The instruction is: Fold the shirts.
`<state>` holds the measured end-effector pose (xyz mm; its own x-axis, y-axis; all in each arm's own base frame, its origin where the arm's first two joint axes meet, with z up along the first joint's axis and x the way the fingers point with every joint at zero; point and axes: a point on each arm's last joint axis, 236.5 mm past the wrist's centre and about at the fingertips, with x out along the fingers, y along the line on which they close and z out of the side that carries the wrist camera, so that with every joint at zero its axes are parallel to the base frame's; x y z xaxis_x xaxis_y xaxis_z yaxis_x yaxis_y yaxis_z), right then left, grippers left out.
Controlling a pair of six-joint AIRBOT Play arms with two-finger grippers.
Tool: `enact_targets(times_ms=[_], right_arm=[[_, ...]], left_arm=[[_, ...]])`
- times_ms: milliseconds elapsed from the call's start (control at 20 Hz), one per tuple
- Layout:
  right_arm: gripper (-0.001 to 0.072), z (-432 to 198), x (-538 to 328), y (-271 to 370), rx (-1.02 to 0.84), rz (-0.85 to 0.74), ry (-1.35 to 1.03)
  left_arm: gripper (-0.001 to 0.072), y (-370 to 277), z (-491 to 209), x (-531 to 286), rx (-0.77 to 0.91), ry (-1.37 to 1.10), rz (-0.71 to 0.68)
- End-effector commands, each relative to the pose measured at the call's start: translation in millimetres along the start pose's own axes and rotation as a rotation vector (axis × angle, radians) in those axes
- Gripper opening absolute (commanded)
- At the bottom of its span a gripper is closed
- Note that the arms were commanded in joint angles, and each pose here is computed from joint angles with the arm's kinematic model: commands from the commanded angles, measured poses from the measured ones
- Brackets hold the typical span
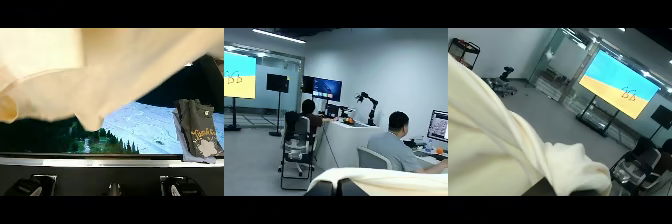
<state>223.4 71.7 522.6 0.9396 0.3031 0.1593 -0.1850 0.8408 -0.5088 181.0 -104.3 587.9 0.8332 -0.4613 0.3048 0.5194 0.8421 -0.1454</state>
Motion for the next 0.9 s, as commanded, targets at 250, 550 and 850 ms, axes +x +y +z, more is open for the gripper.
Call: enact_targets(times_ms=[250, 550, 850], right_arm=[[0.0021, -197, 48, 92, 0.135, 0.451, 0.695], [0.0022, -390, 143, 219, 0.429, 0.669, 0.989], [0.0086, -430, 201, 322, 0.751, 0.714, 0.968]], left_arm=[[0.0024, 129, -144, 12, 0.085, 0.564, 0.473], [0.0024, 231, -366, 41, 0.126, 1.075, 0.624], [0.0025, 246, -524, 33, -0.256, 1.379, 0.609]])
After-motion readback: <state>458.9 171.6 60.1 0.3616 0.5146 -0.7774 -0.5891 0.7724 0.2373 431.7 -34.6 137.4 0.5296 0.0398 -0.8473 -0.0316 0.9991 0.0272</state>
